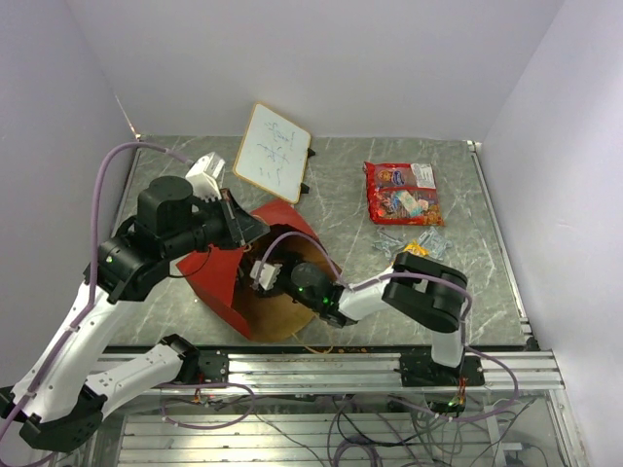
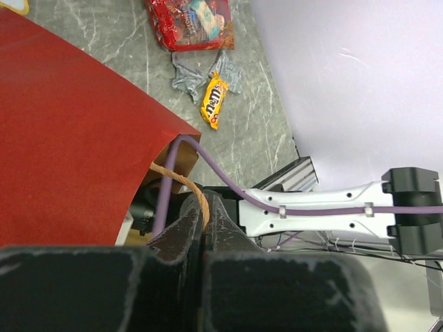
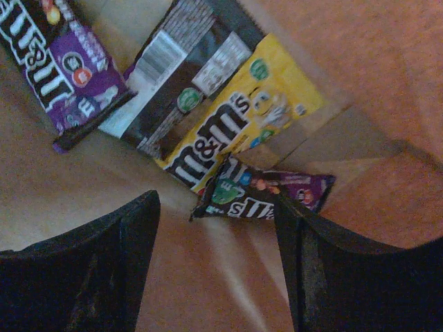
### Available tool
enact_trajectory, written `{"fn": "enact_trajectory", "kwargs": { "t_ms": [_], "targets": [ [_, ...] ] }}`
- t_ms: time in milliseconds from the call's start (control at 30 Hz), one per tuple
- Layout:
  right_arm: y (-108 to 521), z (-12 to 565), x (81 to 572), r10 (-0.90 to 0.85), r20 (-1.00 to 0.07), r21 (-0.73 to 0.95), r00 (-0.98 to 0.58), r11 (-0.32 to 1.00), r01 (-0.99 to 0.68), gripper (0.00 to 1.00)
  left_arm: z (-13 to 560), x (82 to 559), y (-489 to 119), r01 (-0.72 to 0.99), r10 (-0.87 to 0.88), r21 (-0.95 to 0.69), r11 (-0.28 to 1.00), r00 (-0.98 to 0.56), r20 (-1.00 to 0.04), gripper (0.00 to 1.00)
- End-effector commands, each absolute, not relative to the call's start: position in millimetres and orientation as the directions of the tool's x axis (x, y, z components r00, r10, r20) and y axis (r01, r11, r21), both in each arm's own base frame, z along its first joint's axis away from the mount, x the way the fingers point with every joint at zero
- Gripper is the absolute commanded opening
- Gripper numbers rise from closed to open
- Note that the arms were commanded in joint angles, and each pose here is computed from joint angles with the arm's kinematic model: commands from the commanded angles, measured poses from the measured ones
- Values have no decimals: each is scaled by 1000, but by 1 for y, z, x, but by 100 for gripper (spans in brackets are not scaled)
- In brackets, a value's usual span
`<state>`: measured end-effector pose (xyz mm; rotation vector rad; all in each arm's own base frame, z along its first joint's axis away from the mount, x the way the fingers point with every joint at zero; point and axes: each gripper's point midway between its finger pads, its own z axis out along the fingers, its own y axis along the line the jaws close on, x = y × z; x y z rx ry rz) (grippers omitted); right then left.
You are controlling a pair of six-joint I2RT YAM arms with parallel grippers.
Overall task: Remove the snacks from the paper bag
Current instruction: Take out the snack from the paper bag.
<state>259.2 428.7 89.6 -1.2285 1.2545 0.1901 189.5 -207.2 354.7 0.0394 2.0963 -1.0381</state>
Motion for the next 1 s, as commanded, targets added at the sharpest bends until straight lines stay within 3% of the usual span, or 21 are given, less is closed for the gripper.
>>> {"fn": "enact_trajectory", "kwargs": {
  "t_ms": [0, 400, 633, 800, 967],
  "targets": [
    [438, 98, 273, -442, -814, -569, 377, 478, -669, 67, 371, 190, -203, 377, -324, -658, 652, -646, -691, 7],
    [451, 61, 305, -522, -791, -590, 318, 514, -623, 59, 373, 186, -206, 402, -277, -639, 655, -660, -699, 7],
    [455, 55, 317, -549, -773, -614, 317, 523, -591, 36, 372, 181, -198, 389, -268, -624, 677, -659, -703, 7],
    [455, 57, 315, -557, -765, -621, 323, 505, -600, 12, 373, 182, -188, 361, -283, -606, 709, -642, -713, 7],
    [458, 75, 302, -499, -801, -574, 330, 489, -656, 3, 371, 187, -182, 332, -305, -600, 727, -627, -717, 7]
  ]
}}
